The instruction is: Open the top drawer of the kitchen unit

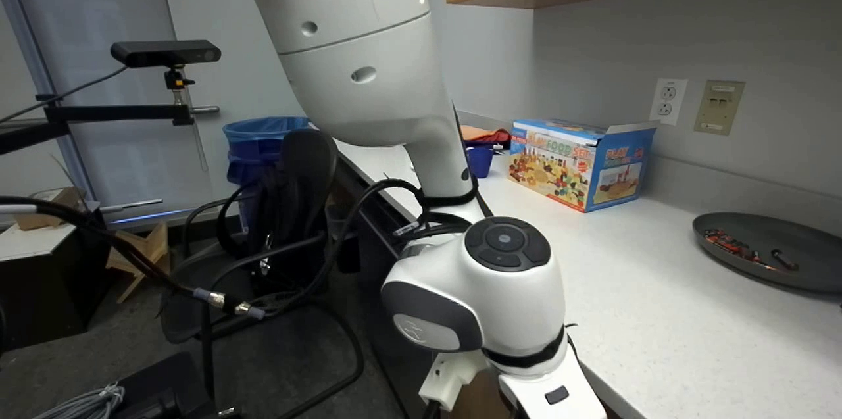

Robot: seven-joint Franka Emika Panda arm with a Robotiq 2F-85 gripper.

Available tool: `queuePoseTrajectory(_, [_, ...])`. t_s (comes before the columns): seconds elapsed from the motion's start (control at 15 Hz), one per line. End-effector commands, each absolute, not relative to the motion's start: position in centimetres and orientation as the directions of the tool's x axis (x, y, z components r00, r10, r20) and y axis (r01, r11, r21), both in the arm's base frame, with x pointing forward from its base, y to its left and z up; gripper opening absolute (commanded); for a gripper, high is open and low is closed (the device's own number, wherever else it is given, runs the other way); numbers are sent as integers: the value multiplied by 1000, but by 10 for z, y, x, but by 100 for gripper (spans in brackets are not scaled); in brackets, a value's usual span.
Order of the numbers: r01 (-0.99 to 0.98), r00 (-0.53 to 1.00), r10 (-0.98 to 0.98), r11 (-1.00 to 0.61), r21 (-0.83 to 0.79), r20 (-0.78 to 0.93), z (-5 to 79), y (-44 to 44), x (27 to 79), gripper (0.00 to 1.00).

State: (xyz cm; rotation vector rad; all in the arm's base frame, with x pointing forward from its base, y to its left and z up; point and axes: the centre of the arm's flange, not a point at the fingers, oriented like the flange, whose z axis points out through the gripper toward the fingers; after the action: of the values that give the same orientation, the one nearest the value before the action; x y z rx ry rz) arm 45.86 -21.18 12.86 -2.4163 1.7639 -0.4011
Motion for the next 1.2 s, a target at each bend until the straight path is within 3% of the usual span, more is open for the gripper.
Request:
queuePoseTrajectory(0.0, [-910, 323, -942, -334, -245, 87, 132, -234, 473, 100])
queuePoseTrajectory(0.53, [-895, 406, -913, -389, -219, -40, 134, -240, 471, 100])
queuePoseTrajectory(1.13, [-842, 511, -856, -480, -247, -78, 141, -167, 466, 100])
